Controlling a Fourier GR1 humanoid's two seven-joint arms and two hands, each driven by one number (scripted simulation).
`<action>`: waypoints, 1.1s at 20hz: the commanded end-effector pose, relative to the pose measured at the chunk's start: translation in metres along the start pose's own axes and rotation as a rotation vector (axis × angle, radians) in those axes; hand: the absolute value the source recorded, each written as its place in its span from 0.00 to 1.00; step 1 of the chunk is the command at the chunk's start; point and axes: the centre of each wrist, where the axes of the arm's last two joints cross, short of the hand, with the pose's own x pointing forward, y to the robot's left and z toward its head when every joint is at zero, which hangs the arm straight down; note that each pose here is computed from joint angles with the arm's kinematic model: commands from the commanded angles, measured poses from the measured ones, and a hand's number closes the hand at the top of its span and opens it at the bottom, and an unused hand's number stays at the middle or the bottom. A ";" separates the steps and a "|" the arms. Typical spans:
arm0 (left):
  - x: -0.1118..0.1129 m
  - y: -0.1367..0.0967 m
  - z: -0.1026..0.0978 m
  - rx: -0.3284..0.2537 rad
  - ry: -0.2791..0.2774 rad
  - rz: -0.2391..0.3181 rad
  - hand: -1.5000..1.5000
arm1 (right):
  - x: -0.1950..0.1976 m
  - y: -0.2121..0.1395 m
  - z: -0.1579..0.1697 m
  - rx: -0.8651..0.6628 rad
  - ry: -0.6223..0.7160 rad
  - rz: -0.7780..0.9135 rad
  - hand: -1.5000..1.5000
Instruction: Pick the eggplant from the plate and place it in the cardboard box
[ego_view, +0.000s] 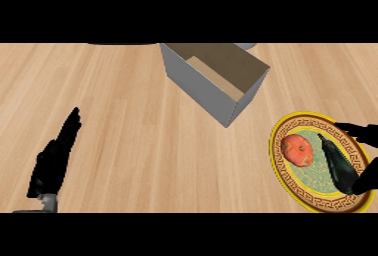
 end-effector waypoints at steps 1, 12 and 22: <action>-0.005 0.008 0.000 -0.002 -0.007 -0.001 0.50 | -0.002 -0.008 0.013 0.003 -0.003 0.017 0.00; 0.001 0.007 0.000 0.005 -0.008 0.004 0.50 | -0.006 0.020 0.005 -0.005 0.005 -0.002 0.00; -0.002 -0.018 -0.010 -0.019 -0.001 -0.007 0.50 | -0.006 0.033 -0.040 0.019 0.004 0.025 0.00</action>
